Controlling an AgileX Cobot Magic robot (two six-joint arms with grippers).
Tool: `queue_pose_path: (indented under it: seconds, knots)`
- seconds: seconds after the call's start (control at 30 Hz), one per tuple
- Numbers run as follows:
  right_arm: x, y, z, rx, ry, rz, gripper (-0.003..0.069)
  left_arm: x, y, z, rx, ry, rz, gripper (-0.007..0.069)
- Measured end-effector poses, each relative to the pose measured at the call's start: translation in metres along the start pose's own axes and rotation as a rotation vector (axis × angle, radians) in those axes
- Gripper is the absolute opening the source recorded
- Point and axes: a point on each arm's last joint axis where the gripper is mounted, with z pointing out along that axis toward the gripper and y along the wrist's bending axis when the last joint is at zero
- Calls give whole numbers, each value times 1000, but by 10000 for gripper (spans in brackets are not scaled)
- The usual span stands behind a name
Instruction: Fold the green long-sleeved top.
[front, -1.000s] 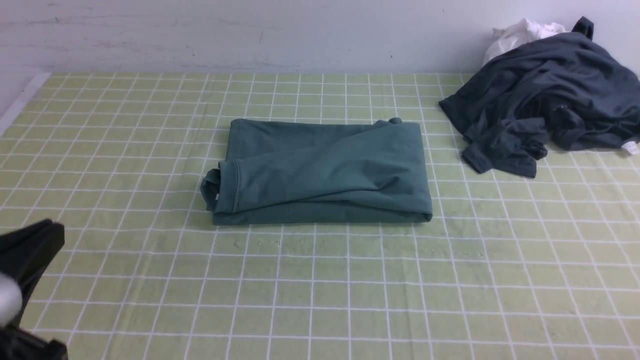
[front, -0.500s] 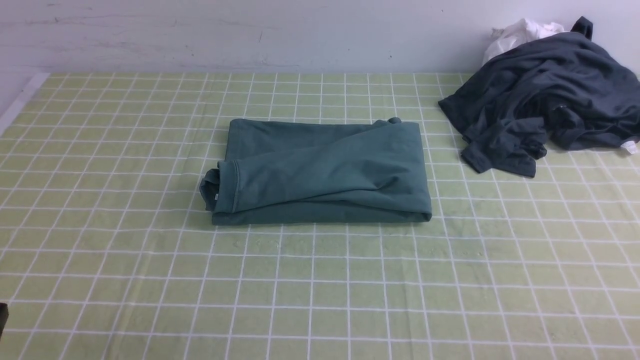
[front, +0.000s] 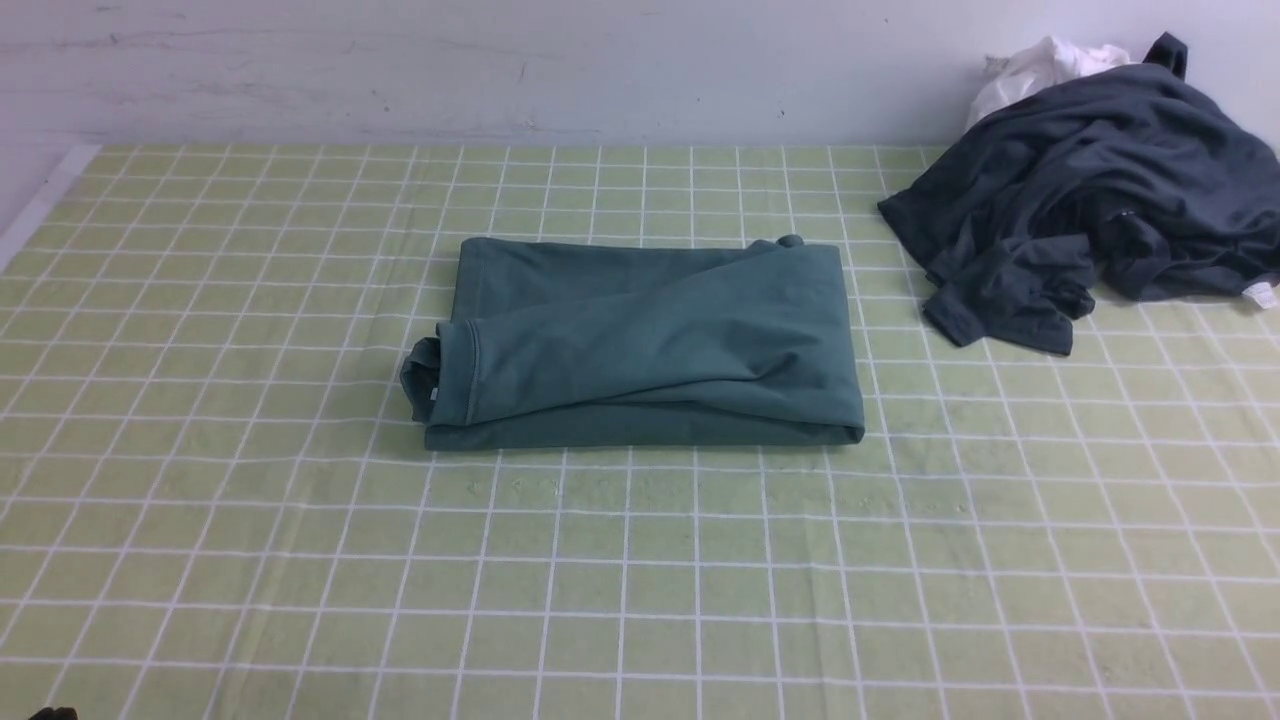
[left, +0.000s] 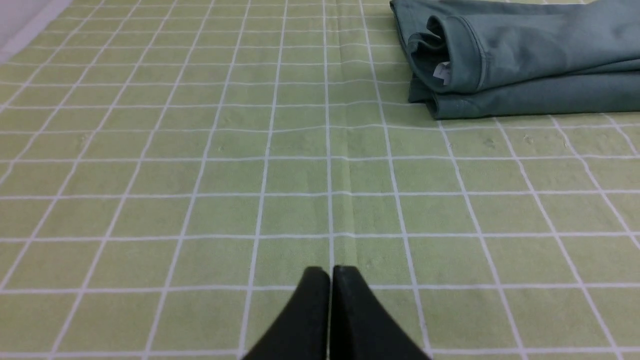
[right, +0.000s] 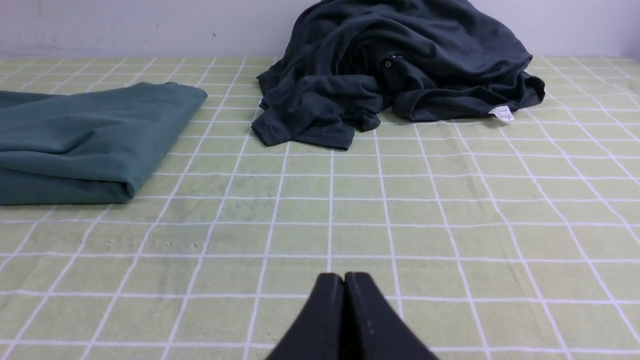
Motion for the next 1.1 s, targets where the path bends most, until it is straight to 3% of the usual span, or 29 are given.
queue_pose_path:
  seconds: [1.1]
  knots:
    - [0,0,0,-4,1,10,-14,0,0,0,0,0,2,-4]
